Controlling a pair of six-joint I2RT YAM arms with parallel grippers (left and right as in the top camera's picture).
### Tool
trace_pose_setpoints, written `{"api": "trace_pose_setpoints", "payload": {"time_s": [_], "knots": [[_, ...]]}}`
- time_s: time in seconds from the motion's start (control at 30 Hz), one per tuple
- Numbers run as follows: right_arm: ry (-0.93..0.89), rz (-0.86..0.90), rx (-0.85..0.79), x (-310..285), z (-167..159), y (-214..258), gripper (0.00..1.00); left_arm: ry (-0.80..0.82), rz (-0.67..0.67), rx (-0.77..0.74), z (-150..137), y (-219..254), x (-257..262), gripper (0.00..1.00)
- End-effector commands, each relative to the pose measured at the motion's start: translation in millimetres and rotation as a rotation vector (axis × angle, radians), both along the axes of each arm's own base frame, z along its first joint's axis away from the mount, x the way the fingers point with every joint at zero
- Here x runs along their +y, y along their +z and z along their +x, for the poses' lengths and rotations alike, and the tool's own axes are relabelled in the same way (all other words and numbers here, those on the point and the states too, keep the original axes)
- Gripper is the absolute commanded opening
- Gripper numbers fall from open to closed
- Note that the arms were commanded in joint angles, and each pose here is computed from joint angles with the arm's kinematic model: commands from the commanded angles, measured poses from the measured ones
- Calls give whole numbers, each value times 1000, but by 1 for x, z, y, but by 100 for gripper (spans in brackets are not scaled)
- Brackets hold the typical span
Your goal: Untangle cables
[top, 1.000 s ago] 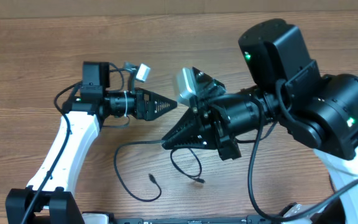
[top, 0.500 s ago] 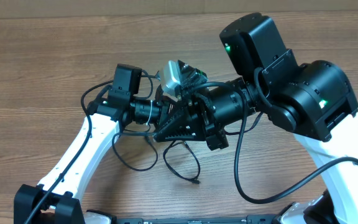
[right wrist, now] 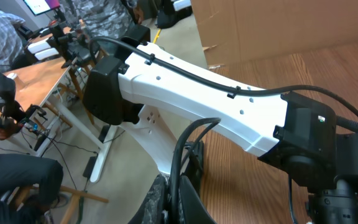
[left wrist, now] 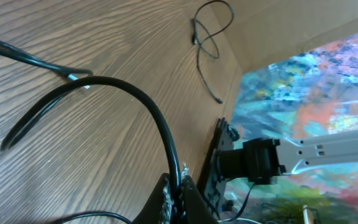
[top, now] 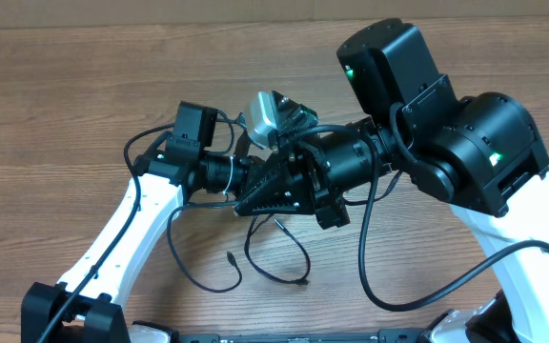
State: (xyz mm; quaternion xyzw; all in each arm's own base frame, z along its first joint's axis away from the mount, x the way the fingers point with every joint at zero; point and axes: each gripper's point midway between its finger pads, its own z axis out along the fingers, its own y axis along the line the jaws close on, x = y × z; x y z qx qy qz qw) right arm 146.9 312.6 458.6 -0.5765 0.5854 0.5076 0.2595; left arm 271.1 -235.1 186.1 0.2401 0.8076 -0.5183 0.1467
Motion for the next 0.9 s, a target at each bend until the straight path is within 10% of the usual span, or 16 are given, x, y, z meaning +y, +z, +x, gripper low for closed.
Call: {"api": "trace_pose_setpoints", "payload": {"time_s": [0.0,0.3,0.87], "knots": [[21,29,-18,-1,-7,9,4,35,72,-37,10,-8,5,4],[-186,-118,-29,-4,26,-14,4,379,348,97,47,-49,63,4],[-1273,-655,-297,-142,172,-55,4,684,391,184,77,-57,165,4]]}}
